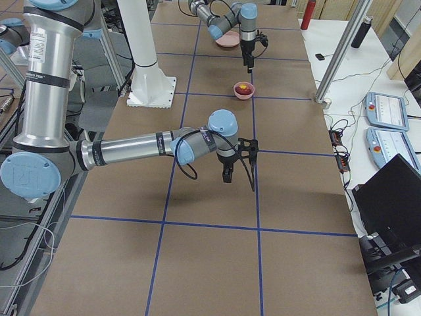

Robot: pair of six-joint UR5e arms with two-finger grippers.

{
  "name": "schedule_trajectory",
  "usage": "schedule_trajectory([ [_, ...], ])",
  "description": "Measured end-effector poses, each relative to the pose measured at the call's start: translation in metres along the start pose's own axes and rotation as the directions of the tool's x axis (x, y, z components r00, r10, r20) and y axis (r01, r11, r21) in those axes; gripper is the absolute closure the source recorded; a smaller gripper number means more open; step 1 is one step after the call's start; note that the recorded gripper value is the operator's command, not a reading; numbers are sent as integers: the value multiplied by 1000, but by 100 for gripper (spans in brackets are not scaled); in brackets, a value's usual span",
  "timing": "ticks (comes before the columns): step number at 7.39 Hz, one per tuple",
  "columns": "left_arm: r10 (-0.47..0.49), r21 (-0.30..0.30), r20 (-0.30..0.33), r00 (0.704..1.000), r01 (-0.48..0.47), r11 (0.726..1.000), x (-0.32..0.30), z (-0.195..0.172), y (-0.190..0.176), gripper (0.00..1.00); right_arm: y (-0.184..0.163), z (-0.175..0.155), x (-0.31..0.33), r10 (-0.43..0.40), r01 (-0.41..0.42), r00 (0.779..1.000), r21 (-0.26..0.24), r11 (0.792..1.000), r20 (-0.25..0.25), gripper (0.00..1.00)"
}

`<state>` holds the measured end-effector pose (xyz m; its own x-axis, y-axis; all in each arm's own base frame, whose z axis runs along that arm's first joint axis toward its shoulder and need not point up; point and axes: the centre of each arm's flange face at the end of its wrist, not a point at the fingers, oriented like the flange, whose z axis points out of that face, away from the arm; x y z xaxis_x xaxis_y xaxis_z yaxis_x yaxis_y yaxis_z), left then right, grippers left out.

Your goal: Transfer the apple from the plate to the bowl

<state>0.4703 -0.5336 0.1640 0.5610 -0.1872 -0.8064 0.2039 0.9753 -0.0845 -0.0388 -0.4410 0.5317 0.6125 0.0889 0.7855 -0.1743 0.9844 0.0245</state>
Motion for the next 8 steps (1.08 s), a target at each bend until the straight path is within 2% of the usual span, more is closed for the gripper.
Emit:
schedule_trajectory([
  [2, 130, 15, 54, 990, -131, 991, -108, -51, 4, 2, -1, 0, -1, -1, 1, 1000, 3, 1000, -2, 0],
  [4, 244, -18, 105, 964, -243, 970, -227, -91, -24, 2, -3, 0, -1, -3, 3, 1000, 5, 1000, -4, 0],
  [6, 363, -58, 144, 920, -359, 932, -364, -128, -55, 2, -7, 3, -2, -6, 6, 1000, 3, 1000, -3, 0],
  [8, 450, -92, 185, 874, -440, 893, -474, -152, -64, 2, -13, 8, 12, -46, 46, 999, -4, 999, -11, 0],
])
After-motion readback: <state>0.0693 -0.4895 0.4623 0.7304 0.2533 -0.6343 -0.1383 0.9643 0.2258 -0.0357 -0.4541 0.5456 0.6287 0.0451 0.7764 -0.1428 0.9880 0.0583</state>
